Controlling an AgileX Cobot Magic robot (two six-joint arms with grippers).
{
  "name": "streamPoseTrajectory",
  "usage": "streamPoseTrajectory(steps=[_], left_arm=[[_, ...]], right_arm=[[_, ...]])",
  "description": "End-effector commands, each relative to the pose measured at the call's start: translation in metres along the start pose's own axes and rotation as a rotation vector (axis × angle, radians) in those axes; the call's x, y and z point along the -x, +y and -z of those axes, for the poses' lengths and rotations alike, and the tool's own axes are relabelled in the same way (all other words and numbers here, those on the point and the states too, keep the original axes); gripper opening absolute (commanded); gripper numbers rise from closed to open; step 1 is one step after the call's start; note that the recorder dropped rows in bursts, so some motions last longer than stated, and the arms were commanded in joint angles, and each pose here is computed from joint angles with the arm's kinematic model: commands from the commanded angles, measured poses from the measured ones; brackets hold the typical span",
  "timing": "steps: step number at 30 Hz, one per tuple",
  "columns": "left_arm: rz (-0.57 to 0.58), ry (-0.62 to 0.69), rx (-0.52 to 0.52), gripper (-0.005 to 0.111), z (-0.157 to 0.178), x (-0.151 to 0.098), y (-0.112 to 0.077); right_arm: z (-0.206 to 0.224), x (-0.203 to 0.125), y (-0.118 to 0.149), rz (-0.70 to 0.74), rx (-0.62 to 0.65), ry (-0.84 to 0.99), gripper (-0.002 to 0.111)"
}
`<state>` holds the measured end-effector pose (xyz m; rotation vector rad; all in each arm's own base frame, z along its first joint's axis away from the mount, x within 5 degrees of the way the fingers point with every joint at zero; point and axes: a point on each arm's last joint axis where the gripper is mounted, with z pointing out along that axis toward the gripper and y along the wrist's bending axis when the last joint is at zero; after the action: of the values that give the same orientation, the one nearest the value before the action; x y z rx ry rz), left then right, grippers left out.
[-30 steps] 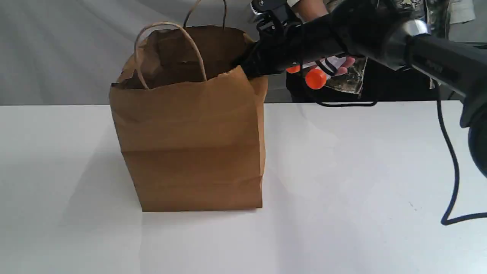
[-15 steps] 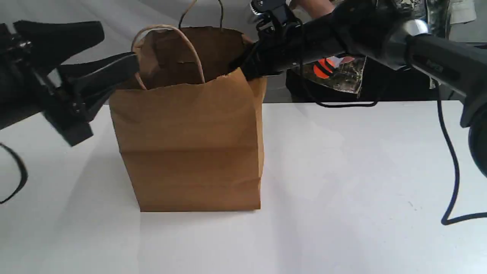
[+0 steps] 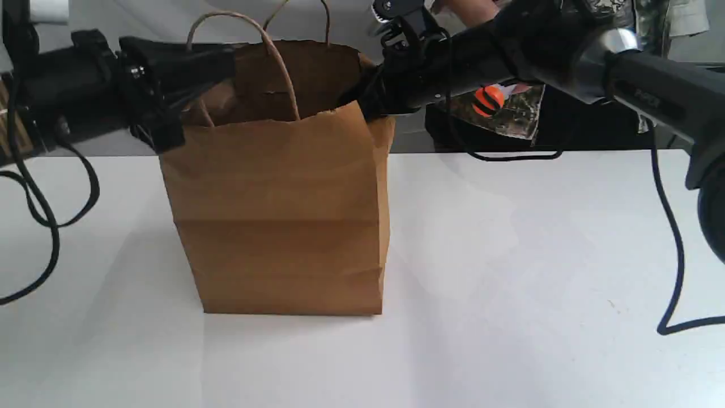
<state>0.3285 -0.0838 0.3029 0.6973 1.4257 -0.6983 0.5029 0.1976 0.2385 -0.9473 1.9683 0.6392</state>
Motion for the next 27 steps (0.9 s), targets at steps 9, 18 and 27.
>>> streamPoseTrajectory(steps=[9,18,27], left_arm=[[-0.201,-0.037,0.081,0.000,-0.060,0.112,-0.014],[-0.140,-0.056,0.050,0.000,-0.088,0.123,-0.013],[-0.137,0.026,0.038,0.000,-0.093,0.109,-0.010]], right_arm=[[-0.003,-0.009,0.005,-0.468,0.052,0.061,0.000],[-0.027,-0.060,-0.002,-0.640,-0.033,0.069,0.000],[-0.029,-0.063,-0.004,-0.622,-0.049,0.053,0.000]])
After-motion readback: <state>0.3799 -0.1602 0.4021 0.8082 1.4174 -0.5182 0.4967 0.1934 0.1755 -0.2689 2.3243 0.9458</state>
